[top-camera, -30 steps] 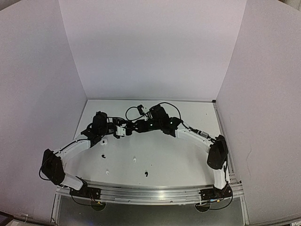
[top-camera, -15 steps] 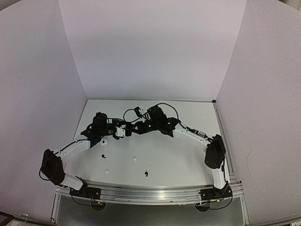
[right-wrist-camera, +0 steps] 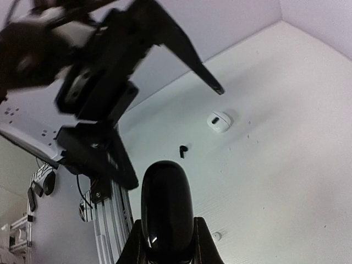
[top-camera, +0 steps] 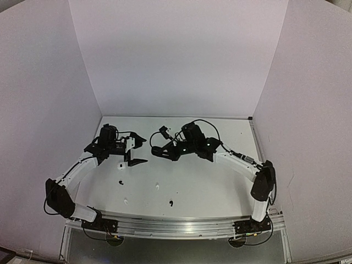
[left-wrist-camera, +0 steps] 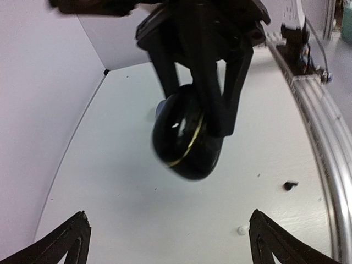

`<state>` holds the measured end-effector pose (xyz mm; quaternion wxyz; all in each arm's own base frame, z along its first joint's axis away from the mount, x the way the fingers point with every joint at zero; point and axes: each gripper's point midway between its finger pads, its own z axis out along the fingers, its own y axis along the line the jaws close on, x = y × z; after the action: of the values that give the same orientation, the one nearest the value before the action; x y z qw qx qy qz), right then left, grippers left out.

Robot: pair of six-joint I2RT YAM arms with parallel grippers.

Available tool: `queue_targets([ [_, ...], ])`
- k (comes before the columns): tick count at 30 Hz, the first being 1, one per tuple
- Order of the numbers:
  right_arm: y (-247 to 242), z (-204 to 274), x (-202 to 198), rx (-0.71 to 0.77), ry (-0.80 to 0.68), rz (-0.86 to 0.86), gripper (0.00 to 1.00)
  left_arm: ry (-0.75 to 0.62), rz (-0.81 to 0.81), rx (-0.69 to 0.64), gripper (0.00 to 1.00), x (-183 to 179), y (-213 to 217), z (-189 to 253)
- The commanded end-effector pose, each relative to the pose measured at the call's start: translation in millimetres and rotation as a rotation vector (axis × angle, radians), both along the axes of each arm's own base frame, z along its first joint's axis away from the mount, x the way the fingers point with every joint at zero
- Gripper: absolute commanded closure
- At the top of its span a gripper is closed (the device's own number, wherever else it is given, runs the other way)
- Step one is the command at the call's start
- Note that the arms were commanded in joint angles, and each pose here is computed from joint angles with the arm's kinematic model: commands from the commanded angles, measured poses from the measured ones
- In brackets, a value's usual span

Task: Insert the wireless bluetooth earbuds into the charging case
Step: Pass from the right arm to the left

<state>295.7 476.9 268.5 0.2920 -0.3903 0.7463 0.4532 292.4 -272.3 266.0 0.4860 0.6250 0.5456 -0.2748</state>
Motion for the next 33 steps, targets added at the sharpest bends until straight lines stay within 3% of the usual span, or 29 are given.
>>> queue_targets([
  [1,-15.3,80.7,-34.9,0.151,-0.261,0.182,1.00,0.307,-0.151,-0.190,0.04,-47.2,2.0,57.9],
  [5,-12.0,95.6,-34.1,0.172,-0.321,0.190,1.00,0.403,-0.220,-0.261,0.24,-57.2,-1.2,72.8],
  [7,-8.2,100.0,-34.5,0.178,-0.350,0.196,1.00,0.388,-0.209,-0.294,0.37,-52.9,-3.3,80.9],
  [9,-4.0,102.2,-35.6,0.180,-0.380,0.204,1.00,0.342,-0.205,-0.330,0.44,-48.7,-5.0,90.8],
  [19,11.8,97.3,-33.9,0.165,-0.442,0.214,1.00,0.337,-0.272,-0.342,0.46,-53.8,-10.5,93.3],
  [26,16.5,100.6,-30.9,0.172,-0.447,0.207,1.00,0.347,-0.286,-0.340,0.64,-54.0,-12.4,92.3],
  [33,16.2,104.1,-26.9,0.170,-0.460,0.185,1.00,0.357,-0.286,-0.333,0.62,-54.4,-12.1,90.7],
])
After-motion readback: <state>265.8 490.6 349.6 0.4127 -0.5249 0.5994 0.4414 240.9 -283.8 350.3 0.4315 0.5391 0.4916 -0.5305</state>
